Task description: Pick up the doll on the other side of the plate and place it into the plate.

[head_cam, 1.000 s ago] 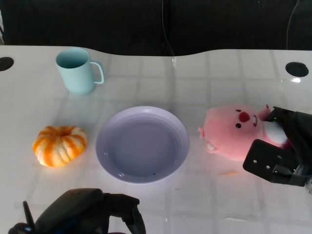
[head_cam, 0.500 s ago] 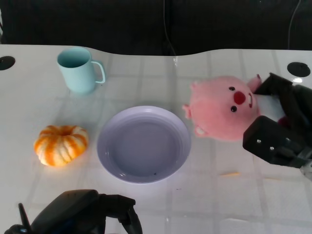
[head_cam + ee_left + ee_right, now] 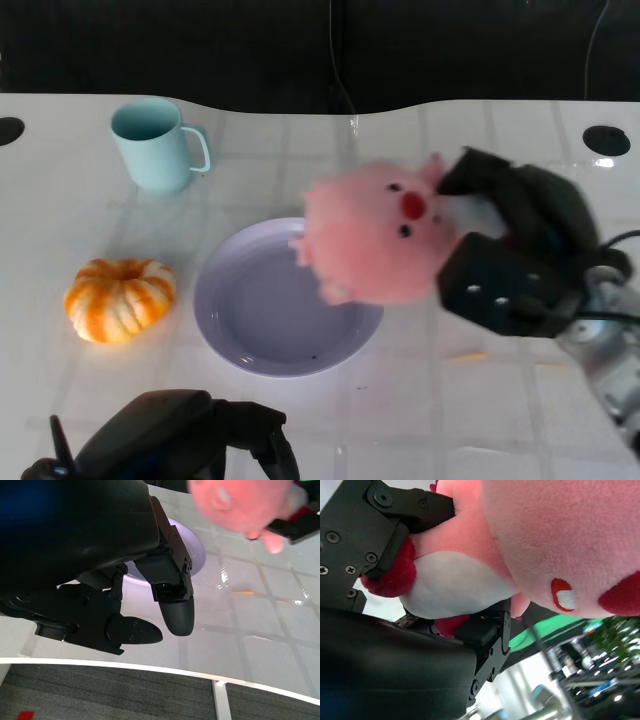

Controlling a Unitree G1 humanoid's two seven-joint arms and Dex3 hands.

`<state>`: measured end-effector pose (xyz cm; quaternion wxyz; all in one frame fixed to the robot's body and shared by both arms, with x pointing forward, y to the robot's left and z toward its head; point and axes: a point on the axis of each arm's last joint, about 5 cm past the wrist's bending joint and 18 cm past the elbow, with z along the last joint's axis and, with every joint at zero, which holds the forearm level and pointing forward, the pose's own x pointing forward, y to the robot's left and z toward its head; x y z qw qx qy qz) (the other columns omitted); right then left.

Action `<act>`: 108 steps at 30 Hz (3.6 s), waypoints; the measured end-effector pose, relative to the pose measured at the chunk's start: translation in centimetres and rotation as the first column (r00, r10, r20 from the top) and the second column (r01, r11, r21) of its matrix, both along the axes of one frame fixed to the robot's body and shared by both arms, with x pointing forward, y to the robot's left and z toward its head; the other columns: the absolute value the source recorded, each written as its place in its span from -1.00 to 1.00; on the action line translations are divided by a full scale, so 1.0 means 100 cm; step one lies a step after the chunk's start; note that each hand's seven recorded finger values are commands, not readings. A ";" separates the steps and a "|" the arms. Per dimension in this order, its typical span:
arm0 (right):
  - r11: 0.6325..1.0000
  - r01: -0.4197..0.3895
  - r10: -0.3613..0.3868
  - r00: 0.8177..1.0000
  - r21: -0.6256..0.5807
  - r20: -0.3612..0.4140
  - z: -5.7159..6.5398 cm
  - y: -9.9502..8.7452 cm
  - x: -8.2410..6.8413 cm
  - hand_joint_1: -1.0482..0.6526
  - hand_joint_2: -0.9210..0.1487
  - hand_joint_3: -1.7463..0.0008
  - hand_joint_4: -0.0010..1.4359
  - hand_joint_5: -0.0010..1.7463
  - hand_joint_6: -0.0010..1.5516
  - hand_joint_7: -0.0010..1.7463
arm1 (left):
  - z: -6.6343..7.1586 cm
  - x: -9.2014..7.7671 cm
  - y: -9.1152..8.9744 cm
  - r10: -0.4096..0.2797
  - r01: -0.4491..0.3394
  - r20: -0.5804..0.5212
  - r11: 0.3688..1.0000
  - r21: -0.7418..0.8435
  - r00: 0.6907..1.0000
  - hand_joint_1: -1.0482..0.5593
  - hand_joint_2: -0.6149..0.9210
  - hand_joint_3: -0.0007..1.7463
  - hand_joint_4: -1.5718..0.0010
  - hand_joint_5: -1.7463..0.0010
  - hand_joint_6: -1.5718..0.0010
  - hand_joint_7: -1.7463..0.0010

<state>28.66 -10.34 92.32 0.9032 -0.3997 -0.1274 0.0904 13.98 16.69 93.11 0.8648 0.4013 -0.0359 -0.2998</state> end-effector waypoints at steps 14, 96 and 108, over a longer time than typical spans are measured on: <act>0.987 -0.158 0.157 0.987 -0.018 -0.028 -0.001 0.062 0.004 0.05 -0.08 -0.26 0.31 1.00 -0.01 1.00 | 0.000 -0.001 0.000 -0.003 0.003 -0.002 1.000 0.000 1.000 0.11 1.00 -0.69 0.13 -0.65 -0.05 0.14; 0.968 -0.095 0.159 0.948 0.230 -0.276 0.000 -0.081 -0.122 0.35 0.02 -0.55 0.17 1.00 0.02 0.68 | -0.001 0.004 0.002 -0.007 0.007 0.028 1.000 -0.004 1.000 0.06 1.00 -0.66 0.14 -0.75 -0.04 0.10; 0.973 -0.111 0.168 0.941 0.201 -0.294 0.000 -0.076 -0.122 0.33 0.01 -0.51 0.14 1.00 0.01 0.67 | -0.001 0.003 0.006 0.019 -0.019 0.013 0.999 -0.026 1.000 0.11 1.00 -0.64 0.13 -0.78 0.00 0.07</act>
